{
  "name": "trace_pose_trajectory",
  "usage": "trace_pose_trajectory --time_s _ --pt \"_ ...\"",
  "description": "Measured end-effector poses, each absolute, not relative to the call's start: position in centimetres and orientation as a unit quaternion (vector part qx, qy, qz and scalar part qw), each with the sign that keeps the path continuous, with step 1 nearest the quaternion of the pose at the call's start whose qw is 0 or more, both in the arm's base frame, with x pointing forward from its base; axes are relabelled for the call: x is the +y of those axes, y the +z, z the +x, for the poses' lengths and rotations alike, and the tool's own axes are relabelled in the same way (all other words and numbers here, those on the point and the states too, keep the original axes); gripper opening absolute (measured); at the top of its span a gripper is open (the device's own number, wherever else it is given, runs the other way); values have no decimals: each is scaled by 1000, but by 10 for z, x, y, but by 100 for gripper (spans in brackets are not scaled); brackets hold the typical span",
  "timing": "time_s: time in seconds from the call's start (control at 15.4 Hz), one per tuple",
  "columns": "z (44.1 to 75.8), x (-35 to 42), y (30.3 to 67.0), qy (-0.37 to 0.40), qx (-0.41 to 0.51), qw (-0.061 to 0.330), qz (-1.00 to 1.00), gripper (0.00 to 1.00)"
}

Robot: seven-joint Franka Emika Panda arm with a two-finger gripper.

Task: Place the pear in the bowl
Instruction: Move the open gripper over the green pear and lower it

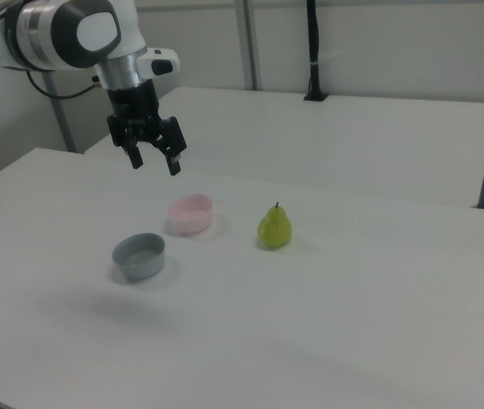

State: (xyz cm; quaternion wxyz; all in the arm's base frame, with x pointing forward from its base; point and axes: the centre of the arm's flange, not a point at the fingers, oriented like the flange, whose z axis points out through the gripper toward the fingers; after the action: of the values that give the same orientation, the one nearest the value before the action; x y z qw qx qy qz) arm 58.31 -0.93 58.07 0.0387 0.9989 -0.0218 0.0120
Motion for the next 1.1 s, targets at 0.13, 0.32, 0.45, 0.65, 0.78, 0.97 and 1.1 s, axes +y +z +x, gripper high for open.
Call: trace_pose_trajectory --time_s 0.13,0.32,0.45,0.65,0.78,0.97,1.1 --pt "584 -19 581 15 -16 39 999 100" --pt "586 -37 581 21 -9 40 999 100" --pt "592 -49 575 30 -12 40 999 100" --pt "608 -67 551 41 -22 40 998 100" --pt "620 -82 531 52 -23 40 998 100" --pt "638 -97 498 62 -18 40 997 100" --pt "650 -99 477 72 -17 39 996 100"
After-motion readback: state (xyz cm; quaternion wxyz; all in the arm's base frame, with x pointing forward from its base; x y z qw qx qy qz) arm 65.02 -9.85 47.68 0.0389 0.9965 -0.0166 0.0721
